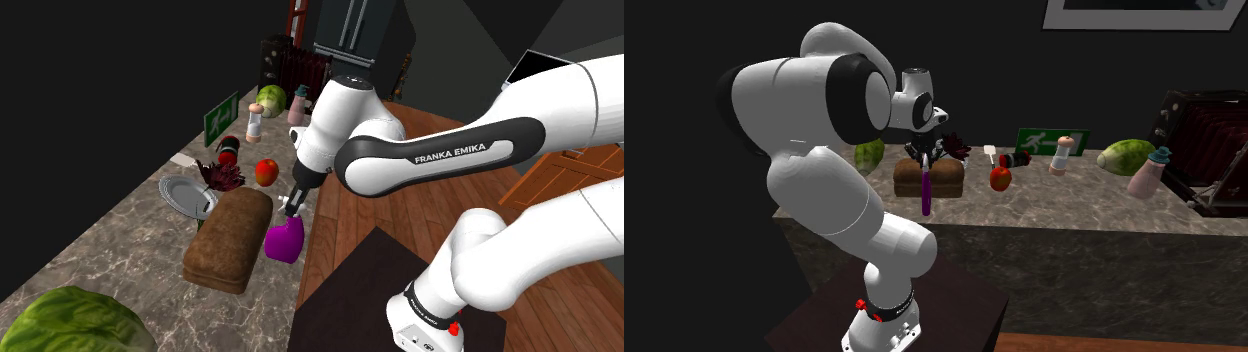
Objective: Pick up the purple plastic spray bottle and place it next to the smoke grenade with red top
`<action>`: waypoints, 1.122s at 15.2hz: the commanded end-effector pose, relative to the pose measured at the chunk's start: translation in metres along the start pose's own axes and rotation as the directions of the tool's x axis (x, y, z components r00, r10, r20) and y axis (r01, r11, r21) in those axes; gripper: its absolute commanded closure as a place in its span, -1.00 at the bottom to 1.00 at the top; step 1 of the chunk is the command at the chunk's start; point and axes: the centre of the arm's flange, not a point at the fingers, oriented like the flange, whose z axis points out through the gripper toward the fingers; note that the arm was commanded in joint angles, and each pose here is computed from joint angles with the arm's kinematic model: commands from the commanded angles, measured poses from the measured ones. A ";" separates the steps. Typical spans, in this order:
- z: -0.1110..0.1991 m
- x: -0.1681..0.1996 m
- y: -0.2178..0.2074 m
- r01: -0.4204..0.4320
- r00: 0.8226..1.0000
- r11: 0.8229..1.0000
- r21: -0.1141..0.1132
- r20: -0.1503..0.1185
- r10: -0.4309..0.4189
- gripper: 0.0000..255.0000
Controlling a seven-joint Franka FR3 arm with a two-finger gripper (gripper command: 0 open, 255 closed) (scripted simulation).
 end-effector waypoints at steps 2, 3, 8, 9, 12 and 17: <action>0.000 0.000 0.000 0.000 1.000 1.000 0.000 0.000 0.000 1.00; 0.000 0.000 0.000 0.000 1.000 1.000 0.000 0.000 0.000 1.00; -0.026 0.004 0.001 0.000 1.000 1.000 0.000 0.000 0.000 1.00; -0.031 0.004 0.001 0.000 1.000 1.000 0.000 0.000 0.000 1.00; -0.047 0.007 0.002 0.000 1.000 1.000 0.000 0.000 0.000 1.00; -0.073 0.010 0.002 0.000 1.000 1.000 0.000 0.000 0.000 1.00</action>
